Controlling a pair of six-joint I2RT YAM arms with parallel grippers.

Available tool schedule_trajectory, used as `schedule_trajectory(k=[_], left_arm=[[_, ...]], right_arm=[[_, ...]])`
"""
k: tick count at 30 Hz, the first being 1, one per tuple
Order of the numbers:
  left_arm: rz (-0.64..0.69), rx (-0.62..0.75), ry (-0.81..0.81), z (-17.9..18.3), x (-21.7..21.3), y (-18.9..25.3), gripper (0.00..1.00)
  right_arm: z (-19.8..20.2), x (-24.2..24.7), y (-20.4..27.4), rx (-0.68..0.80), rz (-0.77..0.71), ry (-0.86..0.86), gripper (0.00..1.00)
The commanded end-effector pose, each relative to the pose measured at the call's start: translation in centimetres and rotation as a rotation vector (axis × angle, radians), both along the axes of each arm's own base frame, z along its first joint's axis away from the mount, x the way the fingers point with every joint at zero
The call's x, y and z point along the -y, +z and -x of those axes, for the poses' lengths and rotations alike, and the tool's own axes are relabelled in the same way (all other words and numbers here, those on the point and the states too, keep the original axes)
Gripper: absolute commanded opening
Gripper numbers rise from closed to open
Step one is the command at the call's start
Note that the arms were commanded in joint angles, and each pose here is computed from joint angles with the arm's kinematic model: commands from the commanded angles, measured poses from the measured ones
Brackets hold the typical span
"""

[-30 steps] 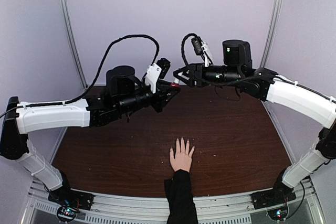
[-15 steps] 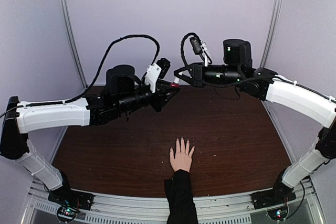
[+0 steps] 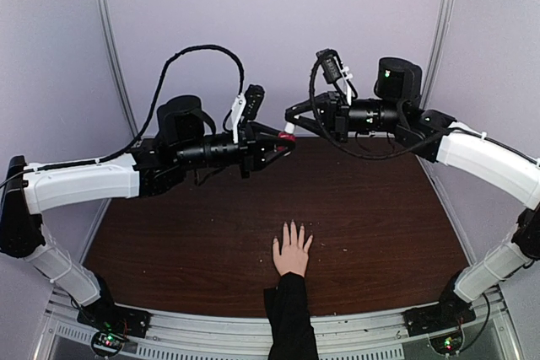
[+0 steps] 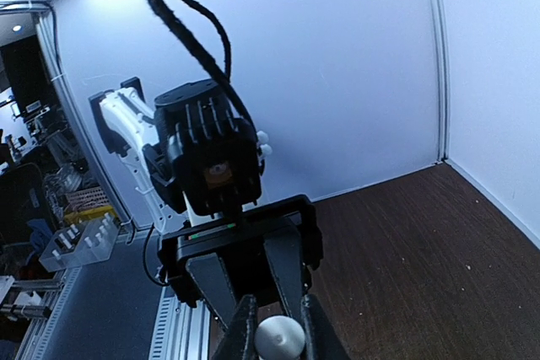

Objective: Paint the nails
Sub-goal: Unscrew the nail polish bottle cap from the nail polish bottle.

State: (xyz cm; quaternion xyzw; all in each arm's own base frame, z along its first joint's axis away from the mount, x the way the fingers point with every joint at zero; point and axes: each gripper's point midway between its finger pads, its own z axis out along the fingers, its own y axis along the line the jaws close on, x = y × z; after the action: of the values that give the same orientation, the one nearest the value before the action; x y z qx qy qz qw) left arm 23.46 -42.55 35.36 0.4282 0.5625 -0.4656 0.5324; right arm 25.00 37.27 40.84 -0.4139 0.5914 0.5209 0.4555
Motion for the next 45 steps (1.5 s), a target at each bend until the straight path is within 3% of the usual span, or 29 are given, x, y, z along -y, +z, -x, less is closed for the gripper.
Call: schedule_trajectory(k=[1, 11, 18, 20, 29, 35, 45], left_arm=[[0.067, 0.051, -0.181, 3.6, 0.3, 2.0, 0.0], [0.093, 0.057, -0.282, 5.2, 0.5, 2.5, 0.0], [0.04, 0.041, -0.078, 2.0, 0.1, 1.4, 0.0], [0.016, 0.022, 0.034, 0.0, -0.2, 0.9, 0.0], [0.015, -0.017, 0.377, -5.0, -2.6, 0.8, 0.0], [0.01, -0.034, 0.49, -6.5, -3.1, 0.5, 0.0], [0.01, -0.047, 0.533, -6.9, -1.9, 0.1, 0.0]], right_arm=[[4.3, 0.5, 3.5, 0.141, -0.107, 0.228, 0.0], [5.6, 0.5, 4.0, 0.131, -0.122, 0.337, 0.01], [3.3, 0.9, 4.2, 0.091, -0.095, 0.174, 0.55], [2.1, 1.0, 3.9, 0.071, -0.069, 0.09, 0.62], [-4.6, 3.1, 0.9, -0.039, 0.004, -0.345, 0.68], [-6.5, 3.4, -0.1, -0.101, -0.014, -0.45, 0.67], [-8.0, 1.7, -1.5, -0.154, 0.013, -0.499, 0.61]])
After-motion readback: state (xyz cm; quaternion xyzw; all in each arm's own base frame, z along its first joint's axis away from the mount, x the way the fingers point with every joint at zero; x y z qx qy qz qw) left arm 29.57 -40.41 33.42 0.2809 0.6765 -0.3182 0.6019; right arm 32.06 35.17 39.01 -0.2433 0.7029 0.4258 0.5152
